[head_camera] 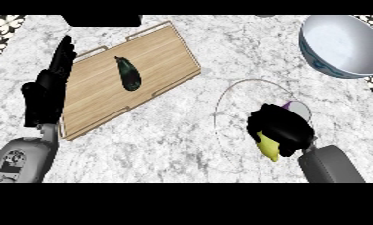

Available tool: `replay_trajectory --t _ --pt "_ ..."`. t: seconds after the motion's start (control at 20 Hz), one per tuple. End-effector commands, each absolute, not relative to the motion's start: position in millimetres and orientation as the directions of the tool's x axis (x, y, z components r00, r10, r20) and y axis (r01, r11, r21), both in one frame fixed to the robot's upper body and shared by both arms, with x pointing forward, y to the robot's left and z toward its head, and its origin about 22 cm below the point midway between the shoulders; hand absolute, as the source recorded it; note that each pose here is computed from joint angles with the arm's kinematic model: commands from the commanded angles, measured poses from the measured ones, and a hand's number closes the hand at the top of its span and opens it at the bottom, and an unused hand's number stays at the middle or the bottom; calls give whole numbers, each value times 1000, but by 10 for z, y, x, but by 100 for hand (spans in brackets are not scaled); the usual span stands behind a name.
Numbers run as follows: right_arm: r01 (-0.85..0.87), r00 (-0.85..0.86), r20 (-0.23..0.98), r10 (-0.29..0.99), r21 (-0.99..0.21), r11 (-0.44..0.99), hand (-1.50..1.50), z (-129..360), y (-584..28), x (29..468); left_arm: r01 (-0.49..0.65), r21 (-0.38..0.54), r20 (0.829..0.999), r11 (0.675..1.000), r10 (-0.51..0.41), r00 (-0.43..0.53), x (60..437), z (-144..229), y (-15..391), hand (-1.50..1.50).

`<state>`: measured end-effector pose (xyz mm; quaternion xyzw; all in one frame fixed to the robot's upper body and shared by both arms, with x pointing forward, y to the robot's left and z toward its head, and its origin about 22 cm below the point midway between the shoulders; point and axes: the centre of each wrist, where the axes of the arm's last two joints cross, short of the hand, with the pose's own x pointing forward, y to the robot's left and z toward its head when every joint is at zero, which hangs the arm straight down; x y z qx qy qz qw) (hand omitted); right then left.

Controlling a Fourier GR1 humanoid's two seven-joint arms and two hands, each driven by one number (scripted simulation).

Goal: Pick the lemon from the placemat and place it in the bowl

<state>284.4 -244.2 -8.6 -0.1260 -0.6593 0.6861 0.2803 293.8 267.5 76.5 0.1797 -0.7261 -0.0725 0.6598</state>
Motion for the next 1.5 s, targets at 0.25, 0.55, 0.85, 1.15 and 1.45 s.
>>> replay_trajectory --t 0.25,0.55,0.85,1.15,1.45 --pt "-321 -291 607 739 -790 522 150 -45 -1803 2860 -176 337 936 925 -350 -44 2938 774 2765 0" --pt "0 -172 697 696 -706 708 150 828 -1576 2948 -146 336 936 931 -347 -59 2900 776 2653 0" --pt "223 0 675 738 -719 658 150 1415 -1516 2905 -161 339 933 927 -353 -66 2773 829 2669 0" --pt "340 54 731 680 -654 676 150 1493 -2099 3222 -160 353 929 922 -366 -59 3027 832 2615 0" --pt "441 44 756 654 -602 666 150 1478 -2756 3449 -147 351 929 925 -363 -68 2892 874 2818 0"
